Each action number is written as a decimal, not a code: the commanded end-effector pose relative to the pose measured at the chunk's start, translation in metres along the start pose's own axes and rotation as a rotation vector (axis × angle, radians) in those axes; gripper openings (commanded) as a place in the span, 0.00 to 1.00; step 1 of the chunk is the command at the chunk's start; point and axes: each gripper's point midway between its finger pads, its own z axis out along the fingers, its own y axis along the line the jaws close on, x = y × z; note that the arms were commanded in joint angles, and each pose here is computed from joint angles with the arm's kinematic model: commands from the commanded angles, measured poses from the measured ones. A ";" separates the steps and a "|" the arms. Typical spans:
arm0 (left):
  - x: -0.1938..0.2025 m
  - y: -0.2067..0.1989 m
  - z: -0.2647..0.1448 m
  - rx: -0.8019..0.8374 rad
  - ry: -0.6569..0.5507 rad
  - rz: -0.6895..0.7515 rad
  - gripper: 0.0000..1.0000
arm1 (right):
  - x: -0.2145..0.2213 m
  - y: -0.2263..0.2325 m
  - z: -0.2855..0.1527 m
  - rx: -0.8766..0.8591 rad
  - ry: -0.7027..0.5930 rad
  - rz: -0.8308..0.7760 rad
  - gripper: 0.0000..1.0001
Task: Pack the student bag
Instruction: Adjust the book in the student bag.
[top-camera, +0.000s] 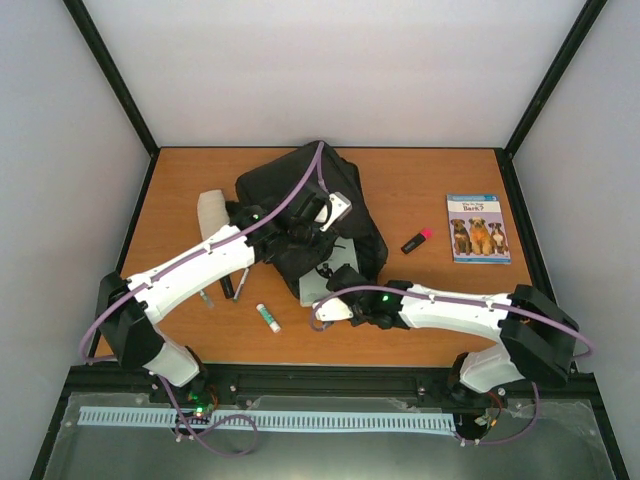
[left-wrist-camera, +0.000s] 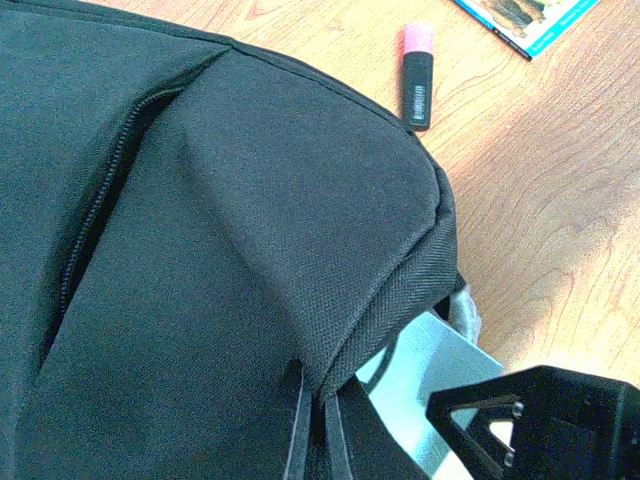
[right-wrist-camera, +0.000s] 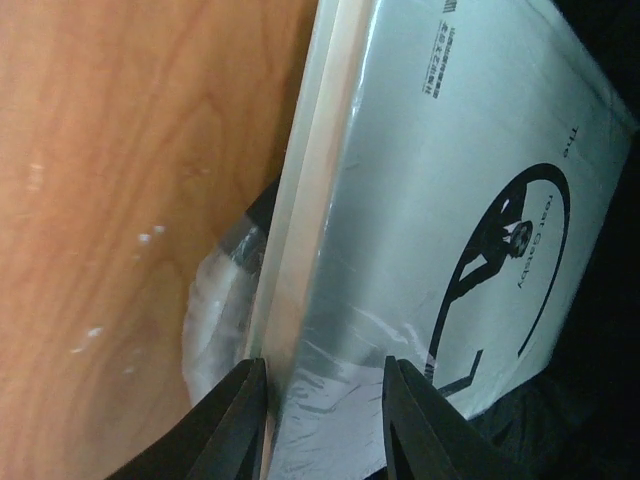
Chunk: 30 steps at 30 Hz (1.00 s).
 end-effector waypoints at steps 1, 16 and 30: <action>-0.039 -0.022 -0.023 0.107 -0.115 0.001 0.01 | 0.009 -0.063 -0.001 0.231 0.065 -0.003 0.33; -0.034 -0.009 -0.015 0.025 -0.089 0.012 0.01 | 0.029 -0.034 -0.029 0.184 0.093 -0.151 0.17; -0.032 -0.004 -0.008 0.043 -0.063 -0.030 0.01 | 0.045 -0.034 -0.076 -0.093 -0.209 0.458 0.57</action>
